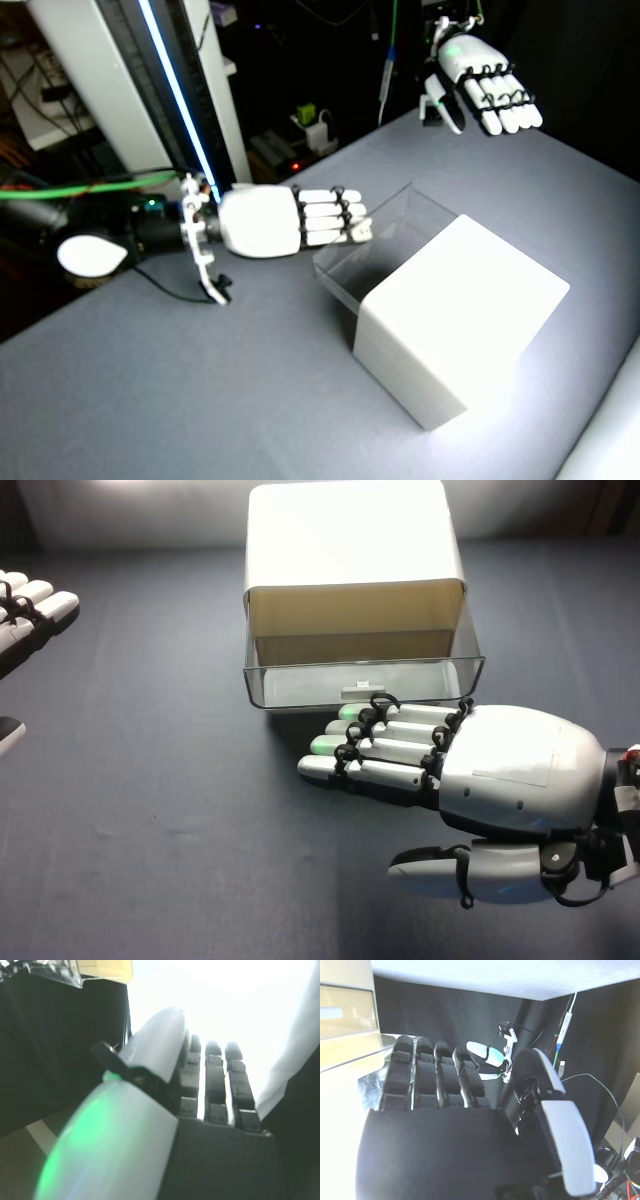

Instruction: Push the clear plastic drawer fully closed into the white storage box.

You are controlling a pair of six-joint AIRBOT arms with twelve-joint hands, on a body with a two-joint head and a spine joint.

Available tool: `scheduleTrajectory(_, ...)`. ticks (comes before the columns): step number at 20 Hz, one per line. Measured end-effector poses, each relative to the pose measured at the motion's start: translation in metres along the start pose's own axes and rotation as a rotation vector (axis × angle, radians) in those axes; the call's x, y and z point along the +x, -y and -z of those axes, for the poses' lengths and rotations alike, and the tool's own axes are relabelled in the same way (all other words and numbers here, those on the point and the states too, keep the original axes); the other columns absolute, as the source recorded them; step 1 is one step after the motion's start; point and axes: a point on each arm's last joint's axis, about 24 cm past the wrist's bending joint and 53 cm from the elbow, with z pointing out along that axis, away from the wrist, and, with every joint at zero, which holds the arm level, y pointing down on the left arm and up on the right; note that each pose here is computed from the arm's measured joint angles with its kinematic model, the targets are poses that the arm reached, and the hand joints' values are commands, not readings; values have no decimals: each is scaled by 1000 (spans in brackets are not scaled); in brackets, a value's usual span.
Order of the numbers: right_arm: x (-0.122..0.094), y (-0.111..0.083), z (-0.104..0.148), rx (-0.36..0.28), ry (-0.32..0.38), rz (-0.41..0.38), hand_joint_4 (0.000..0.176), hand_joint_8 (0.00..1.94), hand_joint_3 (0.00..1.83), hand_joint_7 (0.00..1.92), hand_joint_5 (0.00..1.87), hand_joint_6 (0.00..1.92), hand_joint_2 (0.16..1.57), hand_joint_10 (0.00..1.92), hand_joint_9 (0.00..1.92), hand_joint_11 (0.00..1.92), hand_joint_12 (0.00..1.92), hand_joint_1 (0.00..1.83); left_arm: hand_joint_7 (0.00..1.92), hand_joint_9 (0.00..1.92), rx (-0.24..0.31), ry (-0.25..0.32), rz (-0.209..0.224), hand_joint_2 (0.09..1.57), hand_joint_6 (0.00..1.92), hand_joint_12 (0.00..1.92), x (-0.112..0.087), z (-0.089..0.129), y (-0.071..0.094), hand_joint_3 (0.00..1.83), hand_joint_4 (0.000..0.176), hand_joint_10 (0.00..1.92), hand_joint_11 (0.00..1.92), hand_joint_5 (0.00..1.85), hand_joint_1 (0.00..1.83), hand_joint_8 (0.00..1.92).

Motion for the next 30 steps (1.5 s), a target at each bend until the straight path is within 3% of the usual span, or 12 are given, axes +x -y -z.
scheduleTrajectory(4,0,-1,0,-2,1,4,0,0,2,0,0,0,1471,0,0,0,0,201,0,0,-1,0,0,1535,1,0,0,0,0,1,0,0,0,20,854,0)
scheduleTrajectory(11,-1,-4,0,-9,5,21,0,0,5,0,0,0,1491,0,0,0,0,57,0,0,0,1,0,1535,0,0,0,0,0,0,5,0,0,0,860,0)
scheduleTrajectory(13,-2,-3,0,-8,8,27,0,0,0,0,0,0,1483,0,0,0,0,129,0,0,1,3,0,1543,0,0,-1,0,0,4,1,0,0,0,845,0)
scheduleTrajectory(15,-3,-3,0,-5,12,35,0,0,1,0,0,0,1488,0,0,0,0,120,0,0,3,4,0,1543,0,0,-1,0,1,4,19,0,0,0,844,0)
scheduleTrajectory(18,-9,-5,-2,-10,26,53,0,0,0,0,0,0,1482,0,0,0,0,154,0,0,3,5,0,1539,0,0,-1,0,1,1,8,0,0,0,872,0)
scheduleTrajectory(23,-11,-6,-1,-13,34,56,0,0,0,0,0,0,1473,0,0,0,0,160,0,0,3,6,0,1552,0,0,-1,0,1,5,17,0,0,0,807,0)
scheduleTrajectory(25,-12,-6,-1,-13,35,58,1,0,0,0,0,0,1469,0,0,0,0,171,0,0,3,6,0,1553,0,0,-1,0,1,5,0,0,0,0,811,0)
scheduleTrajectory(30,-12,-5,-1,-12,36,60,0,0,0,0,0,0,1464,0,0,0,0,176,0,0,3,7,0,1553,0,0,-2,0,1,4,6,0,0,0,820,0)
